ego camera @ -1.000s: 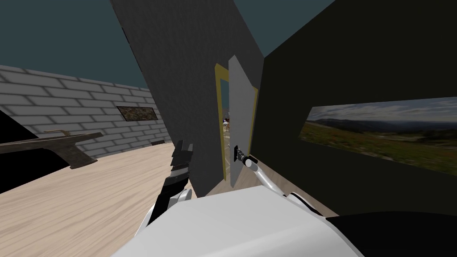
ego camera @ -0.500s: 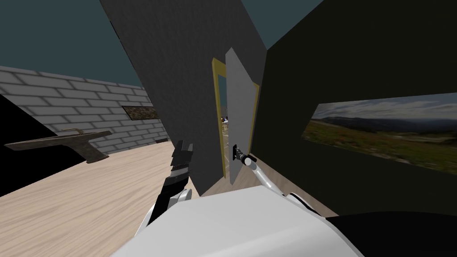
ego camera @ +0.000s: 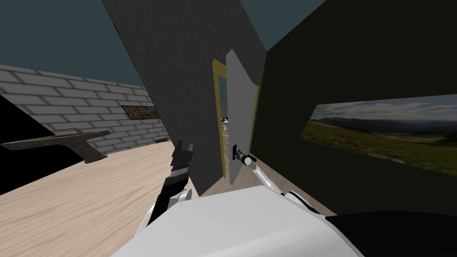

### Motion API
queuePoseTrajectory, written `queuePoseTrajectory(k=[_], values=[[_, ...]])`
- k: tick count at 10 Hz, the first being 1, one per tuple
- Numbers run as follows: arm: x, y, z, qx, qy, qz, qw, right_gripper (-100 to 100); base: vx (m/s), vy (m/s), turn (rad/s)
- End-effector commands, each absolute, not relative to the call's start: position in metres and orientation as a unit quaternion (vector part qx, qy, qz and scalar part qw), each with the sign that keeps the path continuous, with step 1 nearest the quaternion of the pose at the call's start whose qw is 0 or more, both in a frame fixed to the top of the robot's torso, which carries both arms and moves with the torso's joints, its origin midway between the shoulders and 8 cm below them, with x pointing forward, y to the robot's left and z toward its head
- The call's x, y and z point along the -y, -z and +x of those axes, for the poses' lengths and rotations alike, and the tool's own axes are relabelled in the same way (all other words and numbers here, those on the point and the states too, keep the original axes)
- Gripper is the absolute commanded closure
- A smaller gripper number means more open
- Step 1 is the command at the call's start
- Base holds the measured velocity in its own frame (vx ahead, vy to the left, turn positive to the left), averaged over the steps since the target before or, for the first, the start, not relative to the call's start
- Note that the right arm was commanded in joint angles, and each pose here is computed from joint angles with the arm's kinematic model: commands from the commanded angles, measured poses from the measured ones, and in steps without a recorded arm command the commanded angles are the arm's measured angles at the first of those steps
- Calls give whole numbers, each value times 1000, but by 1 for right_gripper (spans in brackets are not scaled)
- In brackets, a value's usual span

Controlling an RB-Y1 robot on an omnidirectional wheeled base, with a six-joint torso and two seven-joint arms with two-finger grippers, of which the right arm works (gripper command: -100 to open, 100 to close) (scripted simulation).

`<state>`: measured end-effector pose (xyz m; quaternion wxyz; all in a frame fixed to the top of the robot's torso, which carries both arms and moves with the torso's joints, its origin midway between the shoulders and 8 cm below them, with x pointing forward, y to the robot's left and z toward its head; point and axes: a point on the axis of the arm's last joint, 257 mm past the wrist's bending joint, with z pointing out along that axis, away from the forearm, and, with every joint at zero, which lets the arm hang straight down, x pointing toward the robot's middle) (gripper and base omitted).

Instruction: Pull the door open

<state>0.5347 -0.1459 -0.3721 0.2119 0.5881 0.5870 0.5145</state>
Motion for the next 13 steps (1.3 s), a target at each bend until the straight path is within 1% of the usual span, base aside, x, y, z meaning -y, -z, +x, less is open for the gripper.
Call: queuePoseTrajectory(k=[1, 6, 7, 9, 13], values=[[158, 396, 521, -587, -498, 609, 192, 100, -24, -66, 59], [158, 396, 521, -587, -498, 609, 192, 100, -3, -4, -6], [153, 397, 517, -576, -506, 620, 167, 100, -16, -62, 80], [153, 396, 518, -576, -507, 619, 167, 100, -25, -48, 26], [153, 397, 517, -576, -506, 620, 167, 100, -5, 0, -6]])
